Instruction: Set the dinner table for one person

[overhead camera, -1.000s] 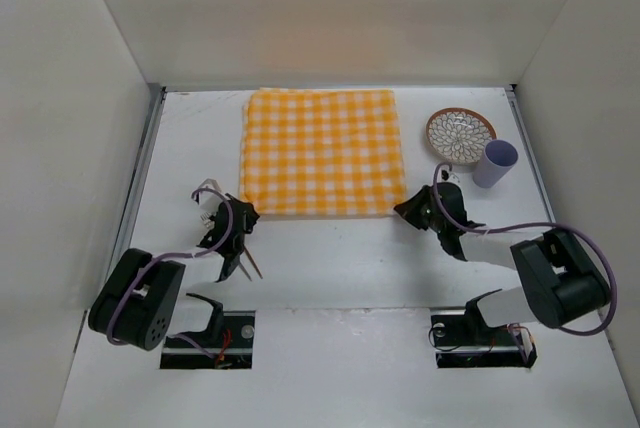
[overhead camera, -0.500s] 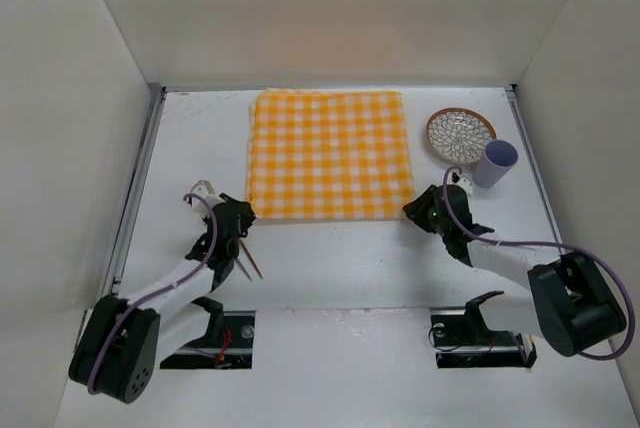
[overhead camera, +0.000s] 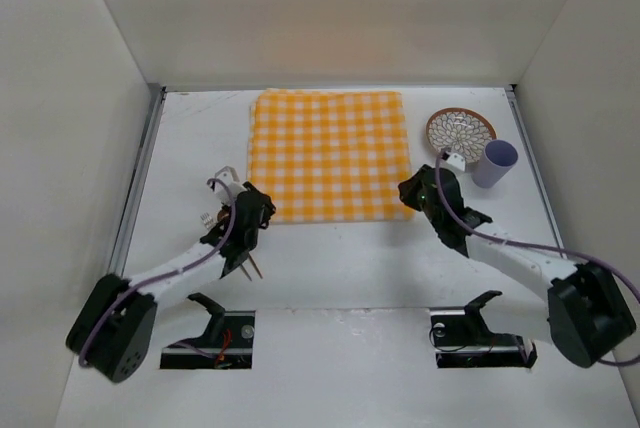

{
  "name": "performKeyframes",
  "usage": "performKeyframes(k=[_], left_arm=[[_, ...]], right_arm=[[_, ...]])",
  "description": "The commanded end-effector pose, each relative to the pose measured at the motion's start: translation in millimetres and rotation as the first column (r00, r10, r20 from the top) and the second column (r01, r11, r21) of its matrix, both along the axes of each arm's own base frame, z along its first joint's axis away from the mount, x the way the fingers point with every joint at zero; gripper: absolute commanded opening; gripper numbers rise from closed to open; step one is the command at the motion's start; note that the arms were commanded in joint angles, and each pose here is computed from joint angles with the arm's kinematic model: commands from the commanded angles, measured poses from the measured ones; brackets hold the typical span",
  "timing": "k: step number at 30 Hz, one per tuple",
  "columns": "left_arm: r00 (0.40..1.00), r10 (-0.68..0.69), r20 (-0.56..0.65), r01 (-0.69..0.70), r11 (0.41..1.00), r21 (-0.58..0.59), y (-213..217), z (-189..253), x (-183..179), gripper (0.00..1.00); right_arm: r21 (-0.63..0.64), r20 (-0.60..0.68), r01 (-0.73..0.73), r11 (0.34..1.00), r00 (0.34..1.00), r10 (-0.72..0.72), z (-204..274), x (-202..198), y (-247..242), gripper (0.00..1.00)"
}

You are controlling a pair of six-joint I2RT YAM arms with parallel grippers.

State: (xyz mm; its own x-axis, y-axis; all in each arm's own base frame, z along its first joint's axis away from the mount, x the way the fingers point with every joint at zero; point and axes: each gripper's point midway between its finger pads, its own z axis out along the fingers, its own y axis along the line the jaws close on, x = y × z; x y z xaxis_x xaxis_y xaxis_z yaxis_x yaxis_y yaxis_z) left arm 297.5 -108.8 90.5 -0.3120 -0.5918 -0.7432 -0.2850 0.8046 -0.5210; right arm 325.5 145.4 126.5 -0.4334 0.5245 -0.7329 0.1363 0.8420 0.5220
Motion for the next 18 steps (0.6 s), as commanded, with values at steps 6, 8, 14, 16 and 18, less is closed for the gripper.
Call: performKeyframes(k=[6, 8, 14, 16, 18], left_arm=[[0.998, 0.021, -0.066, -0.021, 1.0, -0.004, -11.6, -34.6, 24.0, 0.3], [0.996, 0.042, -0.079, -0.042, 0.999, 0.007, -0.3, -42.2, 16.1, 0.3], [0.995, 0.045, -0.085, -0.042, 0.998, 0.041, 6.4, -44.3, -0.2, 0.34], [0.998, 0.022, -0.051, -0.02, 0.999, 0.03, -1.4, -30.6, 2.7, 0.38], [1.0, -0.016, 0.012, 0.016, 1.0, 0.008, -15.5, -6.3, 8.6, 0.43]], right_arm=[[0.03, -0.08, -0.031, 0.999, 0.996, 0.033, -45.6, 21.5, 30.6, 0.15], [0.037, -0.13, -0.013, 0.999, 0.991, 0.018, -62.0, 14.6, 28.4, 0.15], [0.034, -0.157, 0.022, 0.999, 0.987, -0.016, -68.9, 7.5, 19.1, 0.27], [0.051, -0.115, 0.039, 0.998, 0.993, -0.032, -49.6, 15.1, 13.6, 0.4], [0.069, -0.052, 0.062, 0.996, 0.997, -0.058, -21.8, 25.9, 6.6, 0.54]])
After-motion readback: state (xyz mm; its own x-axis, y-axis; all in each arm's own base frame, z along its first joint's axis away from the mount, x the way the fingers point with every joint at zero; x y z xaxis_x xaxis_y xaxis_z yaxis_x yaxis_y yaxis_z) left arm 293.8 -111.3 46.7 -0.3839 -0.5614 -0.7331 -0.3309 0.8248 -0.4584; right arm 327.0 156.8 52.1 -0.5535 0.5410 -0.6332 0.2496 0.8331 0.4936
